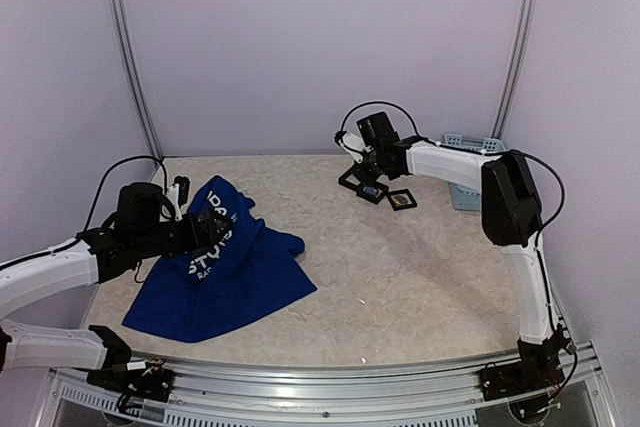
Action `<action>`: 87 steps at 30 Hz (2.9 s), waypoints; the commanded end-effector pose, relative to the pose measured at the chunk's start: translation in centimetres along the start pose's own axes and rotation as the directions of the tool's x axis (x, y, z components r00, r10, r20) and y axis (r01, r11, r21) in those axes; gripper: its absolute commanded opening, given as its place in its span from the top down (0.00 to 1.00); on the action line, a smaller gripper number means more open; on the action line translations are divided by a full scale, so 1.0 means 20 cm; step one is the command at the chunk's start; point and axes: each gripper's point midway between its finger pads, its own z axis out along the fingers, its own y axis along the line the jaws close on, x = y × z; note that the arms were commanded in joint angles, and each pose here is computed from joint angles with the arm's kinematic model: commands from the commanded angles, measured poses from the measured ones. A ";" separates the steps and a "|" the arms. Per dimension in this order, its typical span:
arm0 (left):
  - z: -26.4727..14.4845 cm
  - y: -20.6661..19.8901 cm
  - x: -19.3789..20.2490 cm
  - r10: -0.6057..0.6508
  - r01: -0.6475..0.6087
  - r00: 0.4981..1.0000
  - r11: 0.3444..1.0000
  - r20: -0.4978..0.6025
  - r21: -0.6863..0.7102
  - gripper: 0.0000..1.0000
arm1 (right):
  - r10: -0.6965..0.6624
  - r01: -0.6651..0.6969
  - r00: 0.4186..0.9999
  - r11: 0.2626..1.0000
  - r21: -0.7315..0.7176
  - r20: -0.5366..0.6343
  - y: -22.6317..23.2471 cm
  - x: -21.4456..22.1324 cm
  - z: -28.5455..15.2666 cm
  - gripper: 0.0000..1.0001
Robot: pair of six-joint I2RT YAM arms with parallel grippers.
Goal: Remove the brooch from the garment
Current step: Place the brooch in the brooch box, then reset both arms
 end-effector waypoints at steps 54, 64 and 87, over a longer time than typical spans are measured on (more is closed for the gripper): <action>0.20 -0.01 0.14 0.121 -0.122 0.992 0.993 -0.019 -0.012 0.01 | -0.199 0.199 0.978 0.980 -0.001 0.066 -0.02 -0.07 0.13 0.42; 0.05 0.02 0.01 0.074 -0.069 0.995 0.996 0.069 -0.062 0.01 | -0.042 0.050 0.988 0.997 -0.053 0.151 -0.13 -0.27 -0.36 0.22; -0.52 0.72 -0.44 0.074 0.107 0.905 0.914 0.418 -0.391 0.01 | 0.562 -0.580 0.815 0.798 0.165 0.143 -0.51 0.69 -1.23 0.06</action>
